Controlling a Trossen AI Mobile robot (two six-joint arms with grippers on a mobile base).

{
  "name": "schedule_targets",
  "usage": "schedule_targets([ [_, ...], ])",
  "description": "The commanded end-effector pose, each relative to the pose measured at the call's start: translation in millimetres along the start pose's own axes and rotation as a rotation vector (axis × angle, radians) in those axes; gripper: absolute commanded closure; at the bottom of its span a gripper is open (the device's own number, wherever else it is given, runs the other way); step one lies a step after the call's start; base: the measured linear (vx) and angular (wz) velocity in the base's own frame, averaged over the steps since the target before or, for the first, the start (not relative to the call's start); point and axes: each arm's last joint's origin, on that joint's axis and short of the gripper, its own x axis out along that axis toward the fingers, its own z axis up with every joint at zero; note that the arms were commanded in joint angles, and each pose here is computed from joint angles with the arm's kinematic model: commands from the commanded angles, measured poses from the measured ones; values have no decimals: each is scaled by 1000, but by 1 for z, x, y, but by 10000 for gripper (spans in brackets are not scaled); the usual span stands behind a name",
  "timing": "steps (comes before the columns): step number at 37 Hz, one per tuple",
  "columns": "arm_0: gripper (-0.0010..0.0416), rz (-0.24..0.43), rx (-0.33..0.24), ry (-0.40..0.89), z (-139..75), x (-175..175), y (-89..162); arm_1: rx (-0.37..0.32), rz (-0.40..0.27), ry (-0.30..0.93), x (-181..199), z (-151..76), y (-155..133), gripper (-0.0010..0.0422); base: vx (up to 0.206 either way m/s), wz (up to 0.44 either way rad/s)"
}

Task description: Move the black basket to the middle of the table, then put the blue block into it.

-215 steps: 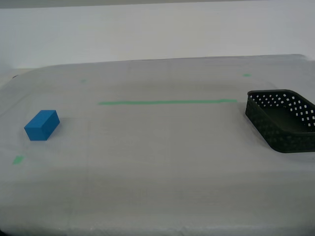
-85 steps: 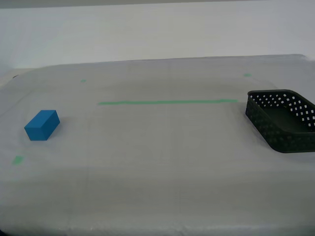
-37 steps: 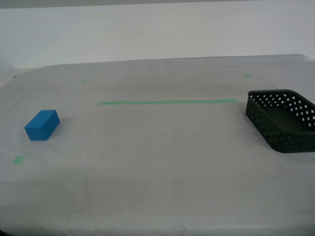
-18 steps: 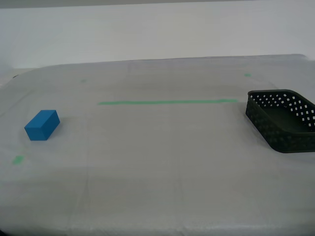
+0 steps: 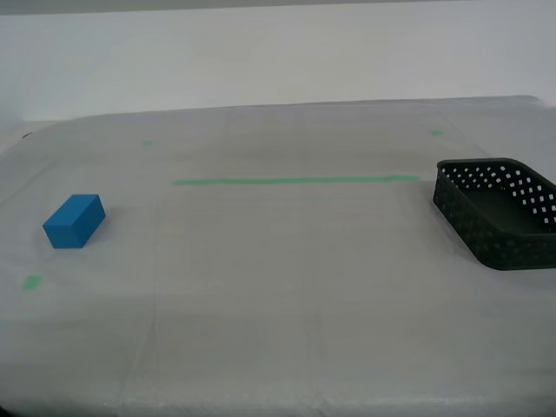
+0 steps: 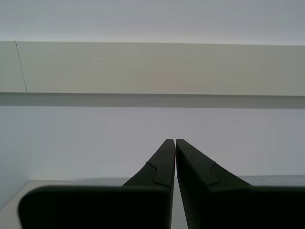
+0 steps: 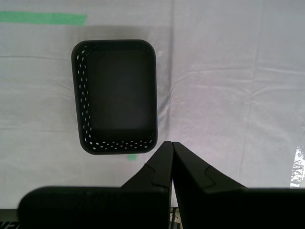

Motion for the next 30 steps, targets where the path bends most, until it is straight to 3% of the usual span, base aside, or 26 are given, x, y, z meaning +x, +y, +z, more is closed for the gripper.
schedule_targets([
  [1, 406, -2, -3, -2, 0, -1, 0, 1, 0, -5, 0, 1, 0, 412, 0, 0],
  [17, 399, -4, 9, -16, 1, -1, 0, 1, 0, -5, 0, 1, 0, 412, 0, 0],
  [30, 303, -5, 9, -24, 2, -1, 0, 1, 0, -5, 0, 1, 0, 412, 0, 0],
])
